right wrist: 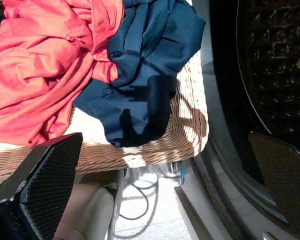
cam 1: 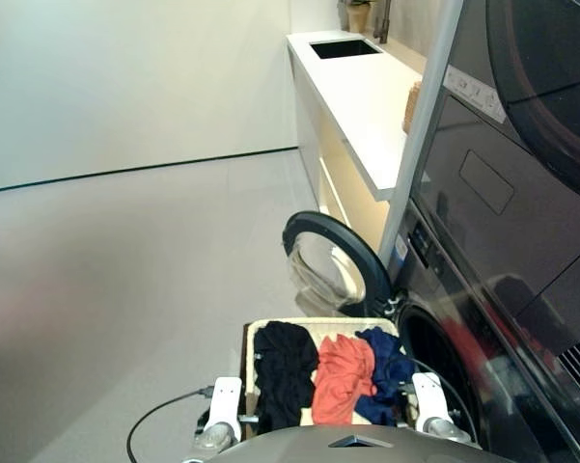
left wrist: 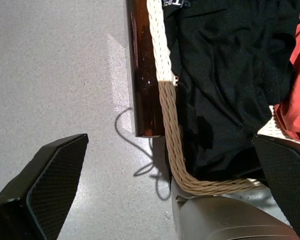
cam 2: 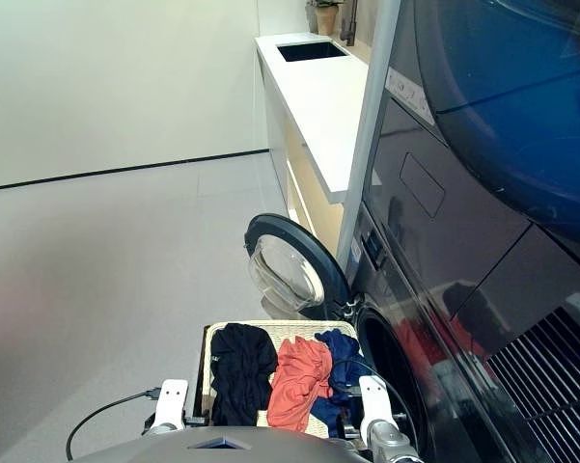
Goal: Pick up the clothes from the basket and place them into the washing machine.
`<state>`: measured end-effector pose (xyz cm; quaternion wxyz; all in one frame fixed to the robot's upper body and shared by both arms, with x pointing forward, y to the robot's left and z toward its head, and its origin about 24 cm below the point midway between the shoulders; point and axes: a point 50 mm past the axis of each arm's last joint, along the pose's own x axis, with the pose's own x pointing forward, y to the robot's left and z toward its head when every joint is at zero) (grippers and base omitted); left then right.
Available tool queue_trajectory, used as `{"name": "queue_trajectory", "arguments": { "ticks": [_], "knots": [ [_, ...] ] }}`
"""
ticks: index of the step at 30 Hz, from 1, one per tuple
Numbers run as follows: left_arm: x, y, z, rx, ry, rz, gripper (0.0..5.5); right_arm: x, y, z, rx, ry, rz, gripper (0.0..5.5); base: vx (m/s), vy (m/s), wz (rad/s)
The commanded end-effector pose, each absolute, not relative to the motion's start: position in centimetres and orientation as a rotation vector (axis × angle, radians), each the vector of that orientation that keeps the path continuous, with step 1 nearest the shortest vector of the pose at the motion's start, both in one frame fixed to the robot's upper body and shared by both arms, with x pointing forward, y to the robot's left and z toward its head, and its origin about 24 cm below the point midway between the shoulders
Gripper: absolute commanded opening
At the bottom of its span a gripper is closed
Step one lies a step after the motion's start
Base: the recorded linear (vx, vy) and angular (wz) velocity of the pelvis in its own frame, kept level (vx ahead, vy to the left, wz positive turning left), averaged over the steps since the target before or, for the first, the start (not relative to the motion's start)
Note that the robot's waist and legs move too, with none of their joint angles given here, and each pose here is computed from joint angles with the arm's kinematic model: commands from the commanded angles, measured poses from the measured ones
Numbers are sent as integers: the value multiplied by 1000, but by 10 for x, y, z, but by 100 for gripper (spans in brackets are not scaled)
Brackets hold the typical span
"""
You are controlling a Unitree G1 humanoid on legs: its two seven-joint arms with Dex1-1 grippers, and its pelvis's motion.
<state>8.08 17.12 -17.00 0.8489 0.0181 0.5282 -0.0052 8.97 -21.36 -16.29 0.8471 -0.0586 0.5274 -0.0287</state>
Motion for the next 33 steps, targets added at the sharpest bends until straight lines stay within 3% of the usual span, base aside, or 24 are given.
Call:
{"name": "queue_trajectory", "arguments": {
  "ticks": [1, 18, 27, 33],
  "knots": [
    [115, 182, -161, 100, 1022, -31, 550, 127, -197, -156, -96, 1011, -32, 550, 0, 0, 0],
    [125, 181, -159, 126, 1005, -46, 550, 141, -189, -151, -117, 960, 23, 550, 0, 0, 0],
    [174, 178, -139, 198, 850, -84, 550, 174, -172, -136, -208, 829, 163, 550, 0, 0, 0],
    [220, 170, -114, 225, 700, -91, 550, 216, -154, -112, -296, 669, 292, 550, -101, 21, -25]
  ]
}}
